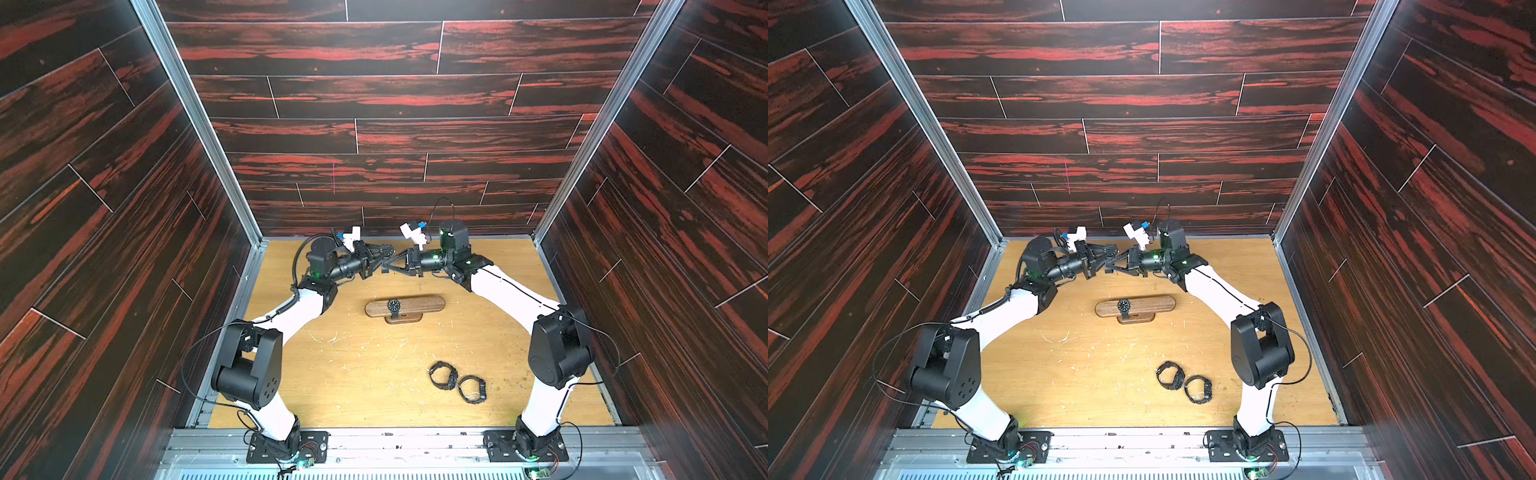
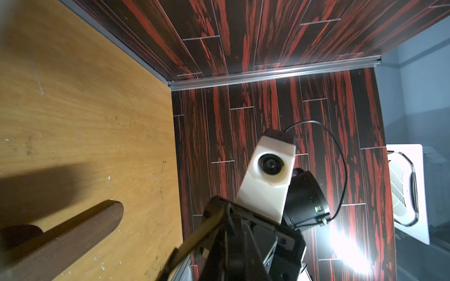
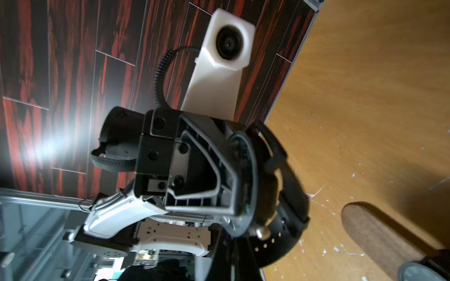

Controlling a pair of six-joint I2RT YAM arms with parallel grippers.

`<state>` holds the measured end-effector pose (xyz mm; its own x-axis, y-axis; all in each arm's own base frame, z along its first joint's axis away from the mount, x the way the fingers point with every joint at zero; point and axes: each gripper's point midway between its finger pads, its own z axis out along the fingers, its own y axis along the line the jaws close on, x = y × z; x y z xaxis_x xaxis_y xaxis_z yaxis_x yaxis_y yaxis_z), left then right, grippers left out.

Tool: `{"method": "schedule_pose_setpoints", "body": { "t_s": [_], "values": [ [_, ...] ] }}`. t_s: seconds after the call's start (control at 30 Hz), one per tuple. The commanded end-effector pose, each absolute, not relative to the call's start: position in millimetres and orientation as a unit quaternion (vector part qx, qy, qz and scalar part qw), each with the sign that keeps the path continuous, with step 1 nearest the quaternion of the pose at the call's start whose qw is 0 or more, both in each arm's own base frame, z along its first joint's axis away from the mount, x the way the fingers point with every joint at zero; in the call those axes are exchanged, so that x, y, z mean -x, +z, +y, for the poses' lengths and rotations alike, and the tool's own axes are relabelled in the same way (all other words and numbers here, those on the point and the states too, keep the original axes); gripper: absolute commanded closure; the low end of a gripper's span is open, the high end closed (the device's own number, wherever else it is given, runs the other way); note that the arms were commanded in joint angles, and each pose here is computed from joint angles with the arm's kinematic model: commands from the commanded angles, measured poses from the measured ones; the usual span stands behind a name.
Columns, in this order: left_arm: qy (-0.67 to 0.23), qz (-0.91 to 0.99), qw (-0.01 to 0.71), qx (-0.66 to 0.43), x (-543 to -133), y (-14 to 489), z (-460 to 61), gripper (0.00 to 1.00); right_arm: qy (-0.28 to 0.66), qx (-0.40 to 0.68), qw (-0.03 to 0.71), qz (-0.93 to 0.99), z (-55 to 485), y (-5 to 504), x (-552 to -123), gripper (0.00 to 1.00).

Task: Place watch on stand
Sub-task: Place the watch on the stand.

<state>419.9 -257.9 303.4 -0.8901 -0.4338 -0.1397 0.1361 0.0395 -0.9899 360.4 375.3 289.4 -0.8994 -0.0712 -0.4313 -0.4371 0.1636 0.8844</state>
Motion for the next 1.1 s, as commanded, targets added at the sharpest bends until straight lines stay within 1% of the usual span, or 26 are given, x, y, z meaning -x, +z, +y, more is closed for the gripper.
{"method": "schedule_pose_setpoints", "body": {
  "t_s": [0.0, 0.03, 0.1, 0.43, 0.57, 0.63, 0.73, 0.77, 0.9, 0.97, 1.0, 1.03, 1.07],
  "values": [
    [-0.702, 0.673, 0.224, 0.069, -407.9, 332.0, -261.2, 0.78, 0.616, 0.181, 0.149, 0.752, 378.9, 284.7, -357.5, 1.0],
    [-0.702, 0.672, 0.223, 0.068, -407.8, 333.0, -260.8, 0.74, 0.616, 0.184, 0.147, 0.752, 378.5, 284.1, -355.7, 1.0],
    [-0.703, 0.671, 0.225, 0.068, -408.5, 335.3, -259.8, 0.71, 0.617, 0.188, 0.141, 0.751, 378.1, 282.4, -352.6, 1.0],
    [-0.705, 0.667, 0.23, 0.074, -414.0, 340.3, -250.9, 0.71, 0.609, 0.195, 0.134, 0.757, 374.2, 274.8, -344.6, 1.0],
    [-0.705, 0.665, 0.235, 0.077, -416.0, 342.9, -246.2, 0.74, 0.605, 0.192, 0.135, 0.761, 373.0, 270.5, -345.0, 1.0],
    [-0.705, 0.665, 0.236, 0.077, -416.5, 343.7, -245.4, 0.77, 0.603, 0.19, 0.135, 0.763, 372.5, 269.0, -345.8, 1.0],
    [-0.705, 0.665, 0.237, 0.076, -416.3, 344.4, -245.6, 0.87, 0.602, 0.189, 0.135, 0.764, 372.7, 268.4, -346.2, 1.0],
    [-0.704, 0.664, 0.238, 0.077, -417.3, 344.5, -244.9, 0.88, 0.602, 0.189, 0.135, 0.764, 372.5, 268.7, -346.6, 1.0],
    [-0.704, 0.664, 0.24, 0.078, -417.7, 345.5, -243.8, 0.9, 0.601, 0.19, 0.133, 0.765, 372.6, 267.6, -346.1, 1.0],
    [-0.702, 0.666, 0.24, 0.077, -417.6, 344.4, -242.9, 0.93, 0.601, 0.19, 0.13, 0.766, 372.2, 265.7, -345.4, 1.0],
    [-0.7, 0.668, 0.239, 0.077, -416.7, 342.6, -242.7, 0.94, 0.599, 0.189, 0.128, 0.767, 371.8, 264.6, -344.8, 0.99],
    [-0.698, 0.671, 0.24, 0.078, -416.6, 340.7, -240.9, 0.94, 0.598, 0.189, 0.129, 0.768, 371.2, 263.8, -344.4, 0.92],
    [-0.694, 0.674, 0.239, 0.08, -415.2, 337.4, -239.4, 0.95, 0.597, 0.187, 0.127, 0.77, 370.0, 262.4, -343.4, 0.82]
  ]
}}
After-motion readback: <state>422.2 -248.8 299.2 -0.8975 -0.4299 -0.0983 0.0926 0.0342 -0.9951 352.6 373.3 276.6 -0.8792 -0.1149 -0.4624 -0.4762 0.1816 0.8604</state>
